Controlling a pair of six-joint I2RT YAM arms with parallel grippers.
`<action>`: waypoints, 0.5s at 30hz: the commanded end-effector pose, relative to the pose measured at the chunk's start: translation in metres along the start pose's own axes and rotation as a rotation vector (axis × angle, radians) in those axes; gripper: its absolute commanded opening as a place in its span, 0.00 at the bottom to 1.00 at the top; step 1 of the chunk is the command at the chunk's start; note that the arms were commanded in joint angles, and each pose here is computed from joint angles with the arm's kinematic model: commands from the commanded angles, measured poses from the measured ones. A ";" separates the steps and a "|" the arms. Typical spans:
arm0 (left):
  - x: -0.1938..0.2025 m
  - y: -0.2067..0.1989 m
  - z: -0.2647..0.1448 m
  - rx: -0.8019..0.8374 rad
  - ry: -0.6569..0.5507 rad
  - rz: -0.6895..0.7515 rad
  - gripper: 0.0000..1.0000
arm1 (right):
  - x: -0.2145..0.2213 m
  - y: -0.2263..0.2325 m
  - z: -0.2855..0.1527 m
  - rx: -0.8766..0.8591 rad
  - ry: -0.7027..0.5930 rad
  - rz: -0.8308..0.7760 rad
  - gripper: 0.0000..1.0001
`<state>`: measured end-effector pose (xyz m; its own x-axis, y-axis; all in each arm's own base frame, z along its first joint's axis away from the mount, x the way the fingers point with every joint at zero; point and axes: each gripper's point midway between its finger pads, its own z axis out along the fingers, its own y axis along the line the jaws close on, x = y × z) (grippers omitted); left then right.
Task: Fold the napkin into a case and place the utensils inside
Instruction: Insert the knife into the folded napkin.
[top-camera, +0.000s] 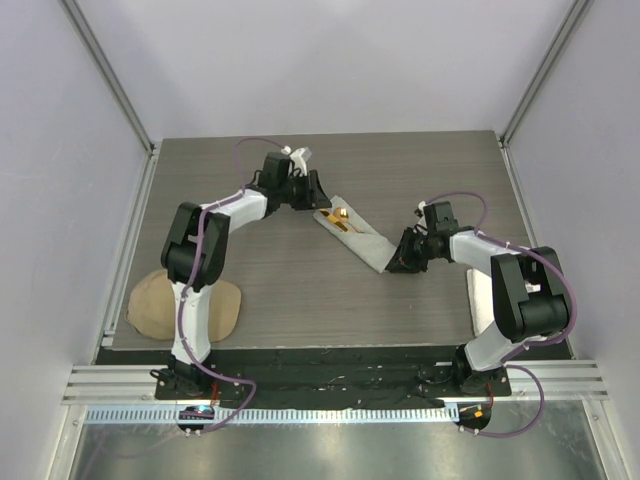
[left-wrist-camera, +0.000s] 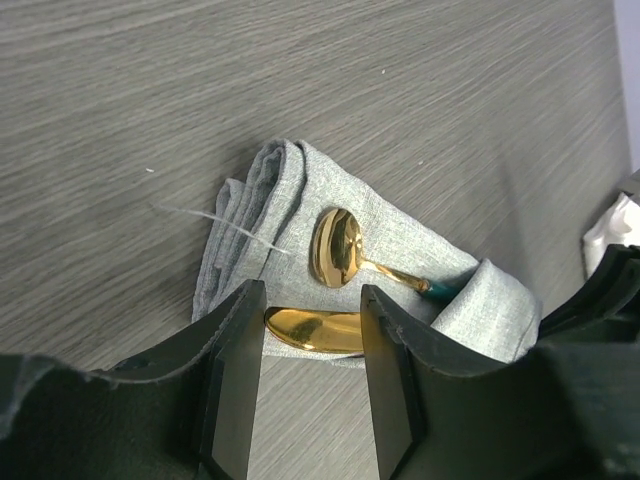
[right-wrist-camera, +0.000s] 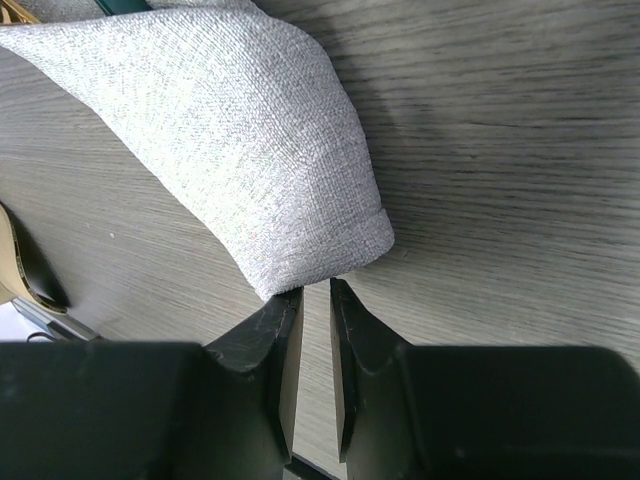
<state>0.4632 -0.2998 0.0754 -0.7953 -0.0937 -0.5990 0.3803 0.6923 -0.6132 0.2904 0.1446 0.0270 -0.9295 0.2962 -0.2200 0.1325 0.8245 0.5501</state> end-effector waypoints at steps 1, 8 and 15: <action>-0.027 -0.027 -0.012 -0.048 -0.028 0.141 0.46 | -0.008 0.006 -0.008 -0.013 -0.043 -0.033 0.23; -0.028 -0.026 -0.011 -0.121 -0.013 0.197 0.48 | -0.008 0.008 -0.010 -0.017 -0.043 -0.034 0.24; -0.048 -0.014 -0.030 -0.256 0.009 0.281 0.50 | -0.008 0.005 -0.011 -0.008 -0.048 -0.033 0.23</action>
<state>0.4663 -0.2984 0.0811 -0.7543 0.0663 -0.6532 0.4199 0.8135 -0.4023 0.2902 0.1441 0.0298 -0.9275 0.2974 -0.2264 0.1296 0.8241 0.5514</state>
